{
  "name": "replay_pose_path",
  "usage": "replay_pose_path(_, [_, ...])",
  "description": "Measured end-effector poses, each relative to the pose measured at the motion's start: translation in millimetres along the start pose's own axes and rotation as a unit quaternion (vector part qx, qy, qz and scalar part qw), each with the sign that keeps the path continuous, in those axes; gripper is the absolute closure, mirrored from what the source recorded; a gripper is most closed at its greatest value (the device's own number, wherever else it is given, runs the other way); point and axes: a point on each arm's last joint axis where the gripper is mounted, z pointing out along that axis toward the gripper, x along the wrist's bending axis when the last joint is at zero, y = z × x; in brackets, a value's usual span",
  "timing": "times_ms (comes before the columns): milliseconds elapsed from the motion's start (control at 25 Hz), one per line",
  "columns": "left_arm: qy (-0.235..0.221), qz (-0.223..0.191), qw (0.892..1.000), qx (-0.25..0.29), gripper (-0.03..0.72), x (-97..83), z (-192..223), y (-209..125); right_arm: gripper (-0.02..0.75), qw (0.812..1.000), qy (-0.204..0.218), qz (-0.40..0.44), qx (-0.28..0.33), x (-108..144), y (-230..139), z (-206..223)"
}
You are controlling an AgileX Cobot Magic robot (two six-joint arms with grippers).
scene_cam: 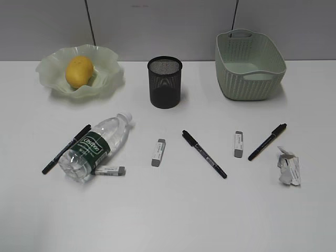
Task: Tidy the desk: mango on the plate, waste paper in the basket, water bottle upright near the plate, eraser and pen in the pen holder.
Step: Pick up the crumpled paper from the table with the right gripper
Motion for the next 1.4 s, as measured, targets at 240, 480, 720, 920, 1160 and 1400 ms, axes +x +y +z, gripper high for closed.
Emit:
replay_pose_path(240, [0.010,0.015,1.000,-0.022,0.155,-0.4,-19,-34,0.195,1.000,0.000,0.000,0.000,0,0,0])
replay_pose_path(480, [0.011,0.017,1.000,0.000,0.155,0.3,-16,-46,0.195,1.000,0.000,0.000,0.000,0,0,0])
replay_pose_path(720, [0.009,0.015,0.999,0.035,0.165,0.6,-12,-54,0.195,1.000,0.000,0.000,0.000,0,0,0])
replay_pose_path(920, [0.009,0.015,0.999,0.037,0.170,0.7,-11,-55,0.197,1.000,0.000,0.000,0.004,0,1,1])
replay_pose_path(1160, [0.009,0.016,0.999,0.026,0.188,0.3,-14,-56,0.222,0.999,0.001,-0.002,0.038,0,26,26])
replay_pose_path(1400, [0.009,0.020,1.000,-0.013,0.190,-1.1,-25,-63,0.227,0.995,0.004,0.004,0.095,2,49,83])
